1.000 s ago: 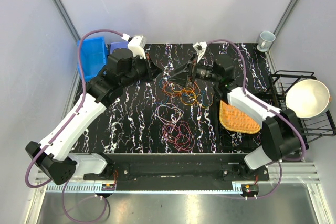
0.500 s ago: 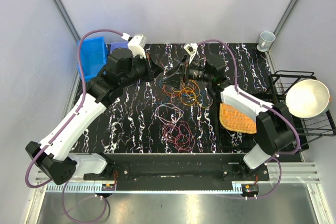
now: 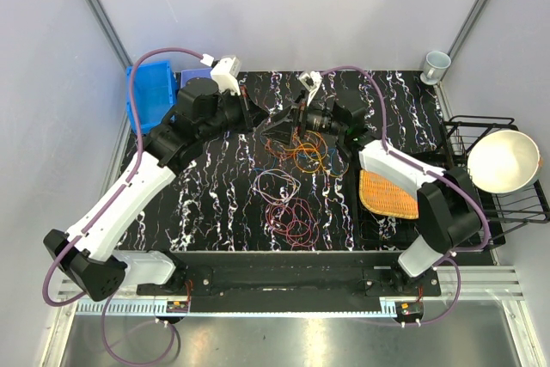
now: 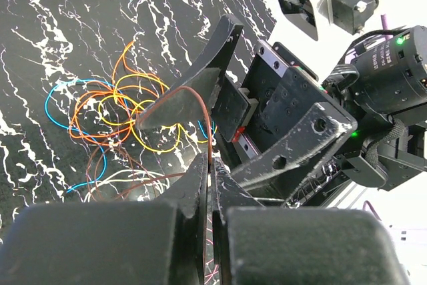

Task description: Untangle the cables

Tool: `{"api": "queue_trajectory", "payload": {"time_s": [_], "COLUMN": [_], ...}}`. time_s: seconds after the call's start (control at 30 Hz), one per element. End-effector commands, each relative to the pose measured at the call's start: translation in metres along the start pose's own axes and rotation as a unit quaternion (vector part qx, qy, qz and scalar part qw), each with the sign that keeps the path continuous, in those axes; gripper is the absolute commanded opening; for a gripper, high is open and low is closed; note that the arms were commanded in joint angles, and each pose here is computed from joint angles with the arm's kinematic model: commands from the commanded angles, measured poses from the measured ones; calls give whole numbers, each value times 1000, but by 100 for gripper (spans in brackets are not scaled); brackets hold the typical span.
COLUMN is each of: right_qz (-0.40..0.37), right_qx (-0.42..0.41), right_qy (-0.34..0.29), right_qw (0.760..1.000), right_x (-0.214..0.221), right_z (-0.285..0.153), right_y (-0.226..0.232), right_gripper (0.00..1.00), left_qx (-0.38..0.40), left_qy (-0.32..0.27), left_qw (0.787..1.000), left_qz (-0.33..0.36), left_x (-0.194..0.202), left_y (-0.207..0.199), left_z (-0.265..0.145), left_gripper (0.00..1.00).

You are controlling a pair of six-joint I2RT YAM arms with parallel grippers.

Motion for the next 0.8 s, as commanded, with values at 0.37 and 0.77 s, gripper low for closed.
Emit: {"api": "queue_trajectory", "payload": {"time_s": [0.37,0.77], "right_qz": [-69,-41], "right_qx": [14,-22], "right_qy": [-32,-9], "right_qw": [997,999], "right_x": [-26,-18], "right_z": [-7,15], "right_y": [23,9], "right_gripper": [100,100], "left_qx": [10,21], "left_qy": [-25,-22], "left_qw": [1000,1000], "left_qz": [7,5], "left_x": [-16,-14], "left_y": [-6,-9], "left_z": [-2,0], "left_gripper": [0,0]}}
Point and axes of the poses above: each gripper's point midway between its finger pads, its own z axis out along the fingers, its own y axis along the line the jaws close on, x = y × z, the point moved 4 cm from there along -z, back along the fingers, and after that the axes turned 12 degrees about z, right-handed, at the moved point
